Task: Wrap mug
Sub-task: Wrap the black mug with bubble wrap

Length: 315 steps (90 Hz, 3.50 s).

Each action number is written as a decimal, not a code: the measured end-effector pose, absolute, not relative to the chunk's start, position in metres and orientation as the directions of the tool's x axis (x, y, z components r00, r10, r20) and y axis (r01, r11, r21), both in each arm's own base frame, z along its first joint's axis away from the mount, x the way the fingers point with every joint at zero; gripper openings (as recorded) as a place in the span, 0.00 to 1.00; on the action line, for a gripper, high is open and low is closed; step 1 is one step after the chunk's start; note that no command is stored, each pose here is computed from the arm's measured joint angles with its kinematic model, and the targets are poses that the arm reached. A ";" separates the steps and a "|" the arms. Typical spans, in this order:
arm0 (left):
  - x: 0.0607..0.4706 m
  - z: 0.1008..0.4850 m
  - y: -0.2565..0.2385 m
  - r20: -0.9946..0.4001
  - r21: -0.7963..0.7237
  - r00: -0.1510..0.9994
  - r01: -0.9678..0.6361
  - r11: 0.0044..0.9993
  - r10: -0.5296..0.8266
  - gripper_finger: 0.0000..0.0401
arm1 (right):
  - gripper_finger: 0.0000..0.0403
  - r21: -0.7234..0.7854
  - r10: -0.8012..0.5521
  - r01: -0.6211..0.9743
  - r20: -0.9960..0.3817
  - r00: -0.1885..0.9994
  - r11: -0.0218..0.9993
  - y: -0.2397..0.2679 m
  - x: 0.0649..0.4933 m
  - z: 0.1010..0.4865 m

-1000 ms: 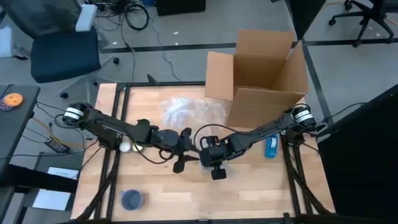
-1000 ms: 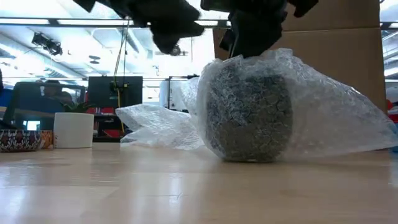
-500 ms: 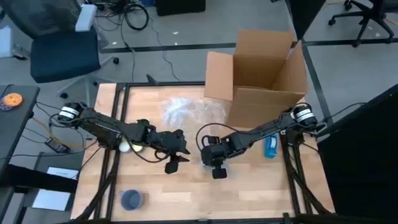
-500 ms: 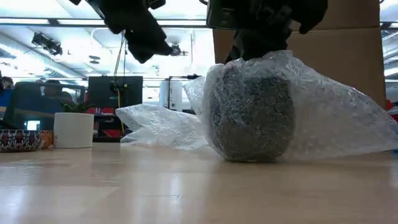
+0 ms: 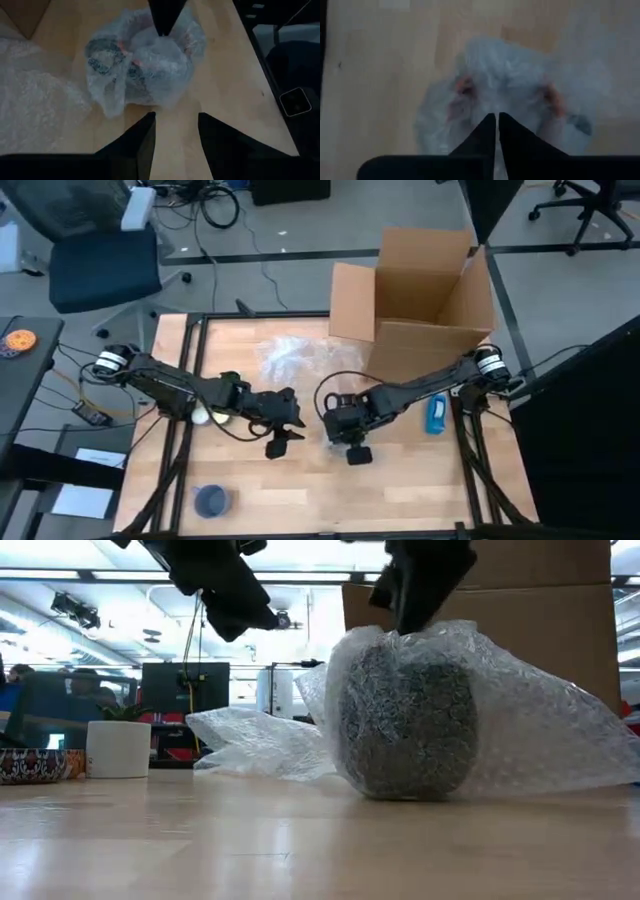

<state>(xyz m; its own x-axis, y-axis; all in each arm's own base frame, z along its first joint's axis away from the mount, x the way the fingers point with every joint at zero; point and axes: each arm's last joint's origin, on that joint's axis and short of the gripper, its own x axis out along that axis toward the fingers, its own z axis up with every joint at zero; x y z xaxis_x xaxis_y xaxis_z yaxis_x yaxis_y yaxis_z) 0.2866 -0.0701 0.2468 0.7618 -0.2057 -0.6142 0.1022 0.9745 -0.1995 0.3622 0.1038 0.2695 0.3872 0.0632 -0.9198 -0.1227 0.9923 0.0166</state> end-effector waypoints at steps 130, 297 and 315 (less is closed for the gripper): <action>0.293 0.253 -0.075 -0.530 -0.195 0.822 0.121 0.973 -0.208 0.33 | 0.00 0.086 0.120 -0.106 -0.921 0.372 0.991 0.101 0.369 0.278; 0.352 0.181 -0.094 -0.402 -0.274 0.879 0.152 0.950 -0.257 0.33 | 0.00 -0.005 0.039 -0.126 -0.938 0.344 0.992 0.118 0.355 0.235; 0.357 0.192 -0.097 -0.379 -0.305 0.863 0.224 0.926 -0.334 0.33 | 0.00 0.001 0.031 -0.091 -0.947 0.321 0.996 0.103 0.350 0.204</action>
